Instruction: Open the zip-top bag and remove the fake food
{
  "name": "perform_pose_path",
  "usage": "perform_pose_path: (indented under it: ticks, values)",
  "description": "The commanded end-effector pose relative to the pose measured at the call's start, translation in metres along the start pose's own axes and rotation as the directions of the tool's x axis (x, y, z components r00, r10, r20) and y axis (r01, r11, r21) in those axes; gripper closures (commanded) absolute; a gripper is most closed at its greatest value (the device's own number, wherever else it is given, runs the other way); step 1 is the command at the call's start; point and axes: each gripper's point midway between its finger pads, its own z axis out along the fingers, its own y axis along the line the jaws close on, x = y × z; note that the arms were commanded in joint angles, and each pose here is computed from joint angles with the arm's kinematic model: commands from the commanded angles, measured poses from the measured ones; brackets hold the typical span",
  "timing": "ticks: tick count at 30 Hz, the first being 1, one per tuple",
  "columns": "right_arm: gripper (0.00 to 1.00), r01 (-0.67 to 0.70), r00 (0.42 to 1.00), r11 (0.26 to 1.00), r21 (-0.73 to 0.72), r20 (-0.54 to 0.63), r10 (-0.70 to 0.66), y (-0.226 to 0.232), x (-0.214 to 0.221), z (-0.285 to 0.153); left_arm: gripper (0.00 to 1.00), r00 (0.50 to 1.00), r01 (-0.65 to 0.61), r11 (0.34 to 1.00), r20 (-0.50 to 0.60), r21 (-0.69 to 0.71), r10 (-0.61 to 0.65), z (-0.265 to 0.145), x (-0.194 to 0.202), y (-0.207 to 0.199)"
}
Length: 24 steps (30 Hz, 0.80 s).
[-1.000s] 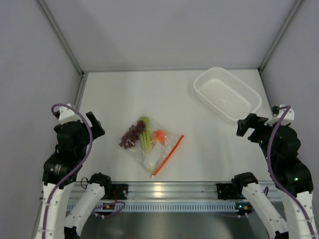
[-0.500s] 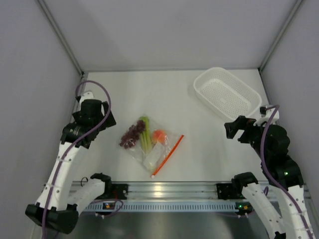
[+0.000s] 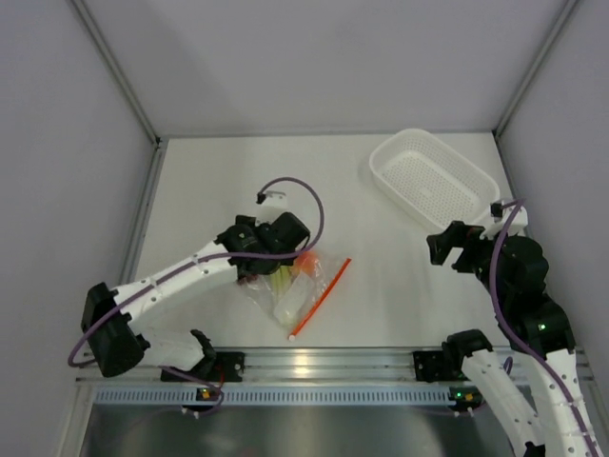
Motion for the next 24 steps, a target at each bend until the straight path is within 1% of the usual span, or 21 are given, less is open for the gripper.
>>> perform_pose_path:
  ticks: [1, 5, 8, 10, 12, 16, 18, 20, 22, 24]
  values:
    - [0.01, 0.023, 0.997, 0.999, 0.041, 0.067, -0.026, -0.006, -0.02, -0.008, 0.09, 0.995, 0.013, 1.0, 0.096, -0.014, -0.012, -0.009, -0.017, -0.027]
    - [0.01, 0.029, 0.997, 0.998, 0.054, 0.073, -0.033, -0.007, -0.022, -0.01, 0.11, 0.99, -0.102, 0.995, 0.102, 0.02, 0.1, -0.018, 0.003, -0.07]
    - [0.0, 0.031, 0.997, 0.998, 0.062, 0.069, -0.035, -0.009, -0.021, -0.009, 0.14, 0.984, -0.159, 0.987, 0.086, 0.03, 0.156, -0.02, 0.025, -0.098]
    - [0.01, 0.029, 0.997, 0.998, 0.06, 0.07, -0.034, -0.008, -0.021, -0.008, 0.15, 0.981, -0.182, 0.982, 0.078, 0.042, 0.178, -0.021, 0.037, -0.11]
    - [0.01, 0.028, 0.997, 0.998, 0.059, 0.073, -0.032, -0.008, -0.021, -0.009, 0.19, 0.974, -0.217, 0.975, 0.07, 0.049, 0.213, -0.022, 0.053, -0.124]
    - [0.0, 0.027, 0.997, 0.998, 0.059, 0.07, -0.031, -0.008, -0.021, -0.009, 0.23, 0.96, -0.277, 0.96, 0.059, 0.044, 0.274, -0.021, 0.08, -0.142]
    - [0.01, 0.025, 0.997, 0.998, 0.059, 0.068, -0.029, -0.008, -0.021, -0.009, 0.28, 0.955, -0.294, 0.955, 0.045, 0.03, 0.293, -0.017, 0.091, -0.147]
    - [0.01, 0.025, 0.997, 0.998, 0.057, 0.069, -0.029, -0.008, -0.021, -0.009, 0.3, 0.952, -0.305, 0.952, 0.046, 0.036, 0.304, -0.02, 0.1, -0.152]
    - [0.0, 0.025, 0.997, 0.998, 0.056, 0.069, -0.029, -0.007, -0.021, -0.008, 0.36, 0.944, -0.33, 0.943, 0.039, 0.033, 0.329, -0.018, 0.111, -0.158]
    - [0.01, 0.022, 0.997, 0.998, 0.056, 0.067, -0.026, -0.007, -0.021, -0.007, 0.38, 0.937, -0.349, 0.937, 0.031, 0.025, 0.348, -0.015, 0.118, -0.158]
